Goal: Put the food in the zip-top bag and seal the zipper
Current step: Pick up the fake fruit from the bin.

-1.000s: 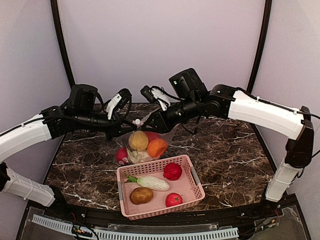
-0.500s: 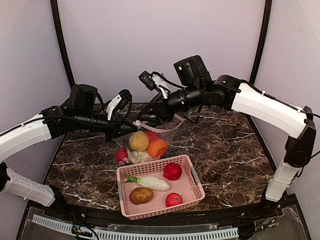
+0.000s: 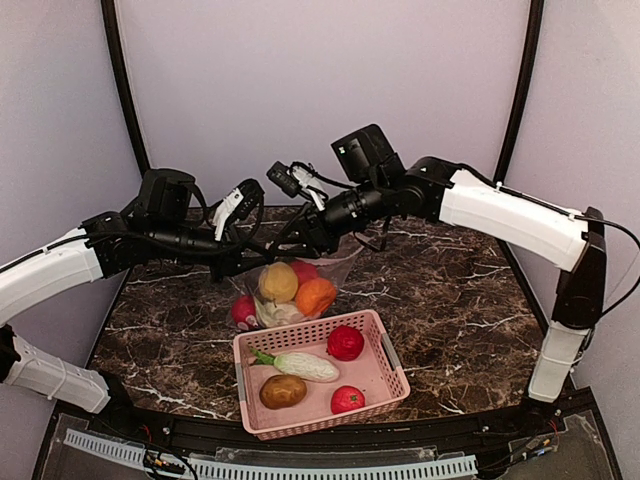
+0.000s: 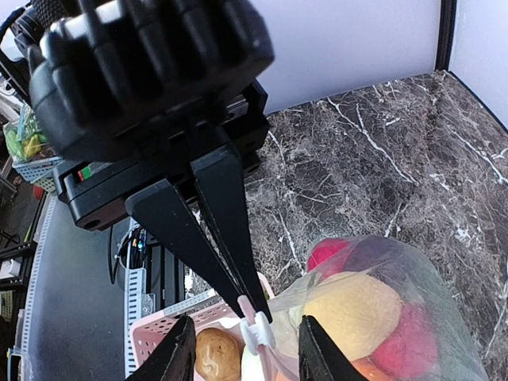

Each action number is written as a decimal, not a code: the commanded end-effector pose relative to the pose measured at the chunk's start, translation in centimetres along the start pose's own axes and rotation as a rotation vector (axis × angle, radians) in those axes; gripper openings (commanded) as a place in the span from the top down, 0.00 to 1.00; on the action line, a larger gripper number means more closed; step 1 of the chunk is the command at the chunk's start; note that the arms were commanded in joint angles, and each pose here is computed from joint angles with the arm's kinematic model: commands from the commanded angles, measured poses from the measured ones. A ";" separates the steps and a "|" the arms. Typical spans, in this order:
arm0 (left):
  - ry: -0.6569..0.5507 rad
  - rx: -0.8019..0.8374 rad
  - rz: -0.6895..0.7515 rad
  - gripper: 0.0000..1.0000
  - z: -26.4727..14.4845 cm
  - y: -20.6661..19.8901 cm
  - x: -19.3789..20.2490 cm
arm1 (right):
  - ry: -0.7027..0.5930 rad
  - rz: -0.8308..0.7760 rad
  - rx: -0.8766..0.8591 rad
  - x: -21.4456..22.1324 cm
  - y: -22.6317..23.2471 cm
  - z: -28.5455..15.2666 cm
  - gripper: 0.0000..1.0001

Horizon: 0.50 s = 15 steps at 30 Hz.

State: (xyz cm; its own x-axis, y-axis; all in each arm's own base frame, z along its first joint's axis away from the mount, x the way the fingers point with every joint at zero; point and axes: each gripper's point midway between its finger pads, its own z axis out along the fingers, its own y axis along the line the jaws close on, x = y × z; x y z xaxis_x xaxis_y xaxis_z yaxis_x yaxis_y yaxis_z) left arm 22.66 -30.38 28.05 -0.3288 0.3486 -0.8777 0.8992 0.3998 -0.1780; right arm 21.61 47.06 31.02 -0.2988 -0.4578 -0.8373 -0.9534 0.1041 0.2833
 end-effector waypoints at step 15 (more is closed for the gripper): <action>-0.002 -0.072 0.006 0.99 -1.0 0.9 -0.6 | -0.043 -0.014 0.082 -0.9 -1.4 -1.2 0.61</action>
State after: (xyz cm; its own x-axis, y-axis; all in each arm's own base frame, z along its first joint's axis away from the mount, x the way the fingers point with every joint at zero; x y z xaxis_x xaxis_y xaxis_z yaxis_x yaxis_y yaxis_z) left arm 22.76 -30.17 27.86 -0.3336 0.3575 -0.8723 0.8945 0.4122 -0.1732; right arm 22.24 47.17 30.55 -0.2889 -0.4639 -0.8374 -0.9564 0.1014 0.2738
